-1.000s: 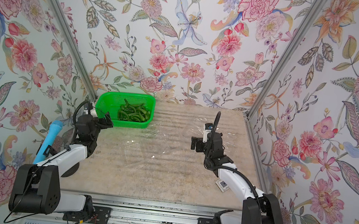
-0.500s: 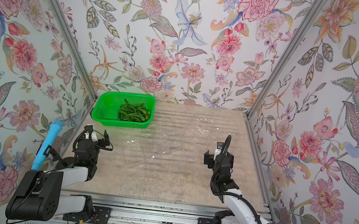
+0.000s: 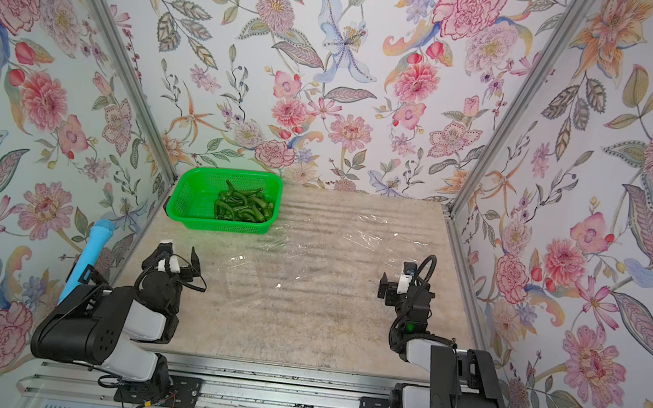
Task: Take small green peppers out of containers
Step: Reset both arms
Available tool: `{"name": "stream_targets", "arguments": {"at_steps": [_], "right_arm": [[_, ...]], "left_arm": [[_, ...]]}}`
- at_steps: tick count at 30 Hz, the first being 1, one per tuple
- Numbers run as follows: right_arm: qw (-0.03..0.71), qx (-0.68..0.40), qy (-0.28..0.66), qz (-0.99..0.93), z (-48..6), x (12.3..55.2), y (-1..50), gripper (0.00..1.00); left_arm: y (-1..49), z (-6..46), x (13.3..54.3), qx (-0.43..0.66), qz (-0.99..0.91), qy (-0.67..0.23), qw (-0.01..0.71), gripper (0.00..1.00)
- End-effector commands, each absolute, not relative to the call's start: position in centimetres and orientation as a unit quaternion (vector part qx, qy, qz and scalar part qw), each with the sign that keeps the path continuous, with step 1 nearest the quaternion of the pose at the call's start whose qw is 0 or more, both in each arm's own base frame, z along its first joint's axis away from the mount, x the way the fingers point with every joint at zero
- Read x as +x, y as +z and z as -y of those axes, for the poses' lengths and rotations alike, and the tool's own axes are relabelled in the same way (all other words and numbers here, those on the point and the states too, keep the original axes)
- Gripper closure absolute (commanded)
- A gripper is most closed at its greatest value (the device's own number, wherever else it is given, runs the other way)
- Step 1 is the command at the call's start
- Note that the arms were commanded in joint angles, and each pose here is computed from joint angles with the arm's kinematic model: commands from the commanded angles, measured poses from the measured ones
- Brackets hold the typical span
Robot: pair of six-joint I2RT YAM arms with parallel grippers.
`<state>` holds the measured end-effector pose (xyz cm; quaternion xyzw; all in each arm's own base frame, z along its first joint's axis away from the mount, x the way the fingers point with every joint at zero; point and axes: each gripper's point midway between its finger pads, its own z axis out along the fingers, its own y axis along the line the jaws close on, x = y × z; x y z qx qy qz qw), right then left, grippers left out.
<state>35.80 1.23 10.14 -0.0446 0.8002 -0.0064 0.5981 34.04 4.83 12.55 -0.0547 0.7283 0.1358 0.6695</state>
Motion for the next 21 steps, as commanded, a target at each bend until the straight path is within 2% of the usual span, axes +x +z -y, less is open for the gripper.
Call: {"name": "stream_targets", "arguments": {"at_steps": [1, 9, 21], "right_arm": [[0.647, -0.095, 0.039, -0.756, -3.2, 36.6, 11.8, 0.0], [0.616, -0.001, -0.014, -0.788, 0.2, 38.5, 10.5, 0.0], [0.62, -0.009, -0.035, -0.784, -0.2, 38.5, 10.7, 0.0]], "left_arm": [[15.3, -3.6, 34.4, -0.026, -0.69, 0.148, 0.708, 0.0], [14.3, -2.8, 35.8, -0.003, -0.712, 0.158, 0.684, 0.0], [15.0, -3.4, 36.3, -0.023, -0.707, 0.164, 0.688, 0.0]]}}
